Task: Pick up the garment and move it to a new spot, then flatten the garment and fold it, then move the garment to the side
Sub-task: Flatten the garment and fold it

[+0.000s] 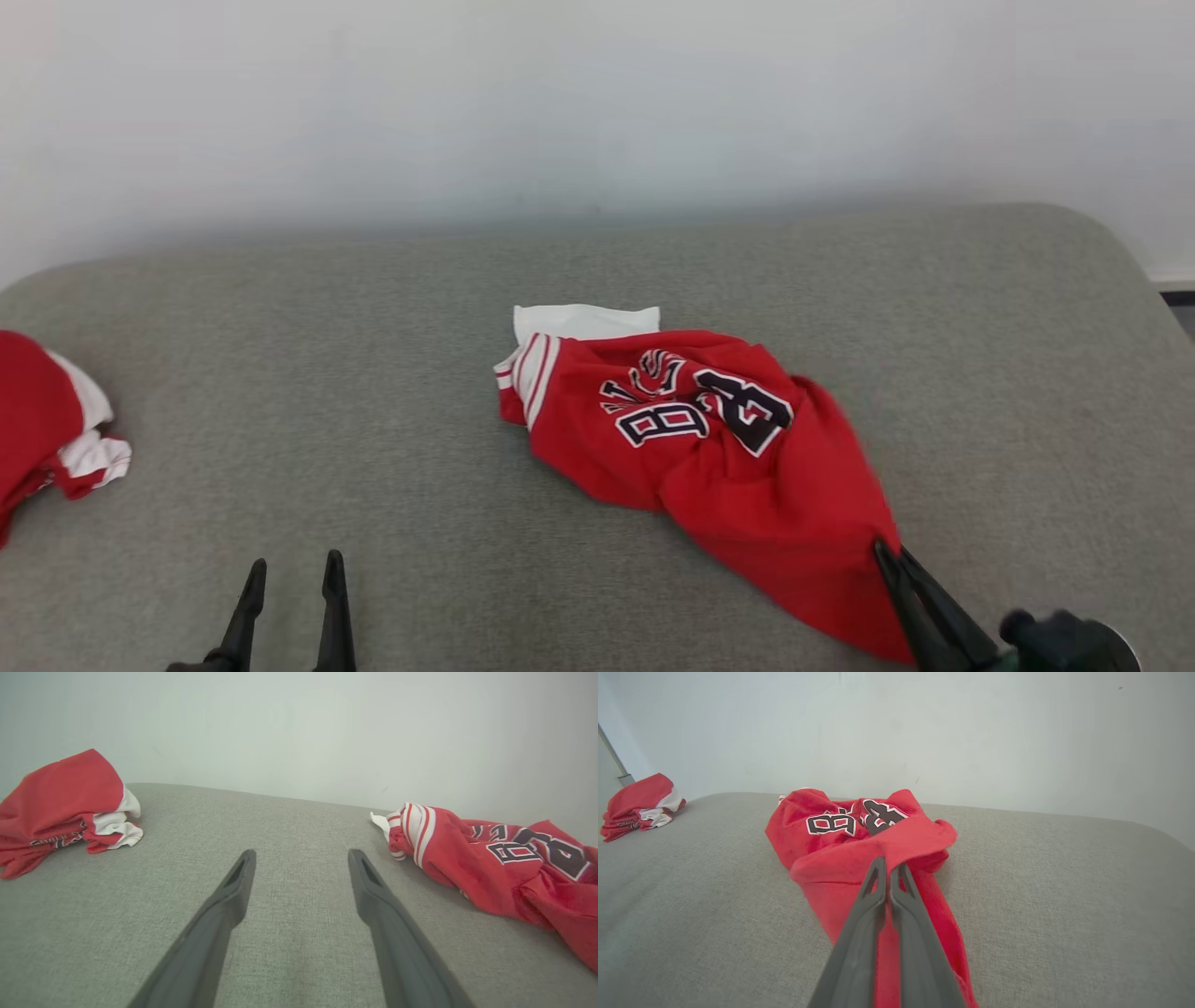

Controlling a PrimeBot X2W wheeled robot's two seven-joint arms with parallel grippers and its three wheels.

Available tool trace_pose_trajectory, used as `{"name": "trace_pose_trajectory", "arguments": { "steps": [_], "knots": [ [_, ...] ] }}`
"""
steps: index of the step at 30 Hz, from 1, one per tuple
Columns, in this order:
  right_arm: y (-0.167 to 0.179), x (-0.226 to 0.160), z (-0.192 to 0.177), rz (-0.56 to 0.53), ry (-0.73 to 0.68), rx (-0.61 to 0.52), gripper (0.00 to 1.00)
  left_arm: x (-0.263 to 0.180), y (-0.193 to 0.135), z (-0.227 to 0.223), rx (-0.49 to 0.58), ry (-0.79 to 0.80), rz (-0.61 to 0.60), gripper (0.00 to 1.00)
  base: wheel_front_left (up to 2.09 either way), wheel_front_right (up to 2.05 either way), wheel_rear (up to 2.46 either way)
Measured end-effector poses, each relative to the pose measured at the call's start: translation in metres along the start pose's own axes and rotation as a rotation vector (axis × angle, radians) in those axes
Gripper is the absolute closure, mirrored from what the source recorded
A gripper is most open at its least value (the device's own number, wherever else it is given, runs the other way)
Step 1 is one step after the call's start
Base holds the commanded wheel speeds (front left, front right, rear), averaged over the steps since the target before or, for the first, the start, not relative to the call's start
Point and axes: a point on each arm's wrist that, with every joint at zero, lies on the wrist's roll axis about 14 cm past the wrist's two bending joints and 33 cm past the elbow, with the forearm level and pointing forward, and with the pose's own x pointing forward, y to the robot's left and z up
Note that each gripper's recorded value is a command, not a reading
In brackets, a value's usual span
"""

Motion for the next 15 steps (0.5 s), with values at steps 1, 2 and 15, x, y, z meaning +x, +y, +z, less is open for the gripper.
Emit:
{"name": "trace_pose_trajectory", "arguments": {
  "steps": [1,2,15],
  "knots": [
    [-0.001,-0.008,0.0,-0.007,0.0,0.008,1.0,0.003,-0.003,-0.001,-0.001,0.002,-0.009,0.0,0.0,0.0,0.0],
    [-0.003,-0.016,0.001,-0.019,-0.001,0.014,1.0,0.006,-0.006,-0.001,-0.001,0.002,-0.019,0.0,0.0,0.0,0.0],
    [-0.002,-0.077,-0.061,-0.074,0.222,0.122,0.03,0.04,-0.035,-0.015,-0.013,0.033,-0.113,0.0,0.0,0.0,0.0]
  ]
}}
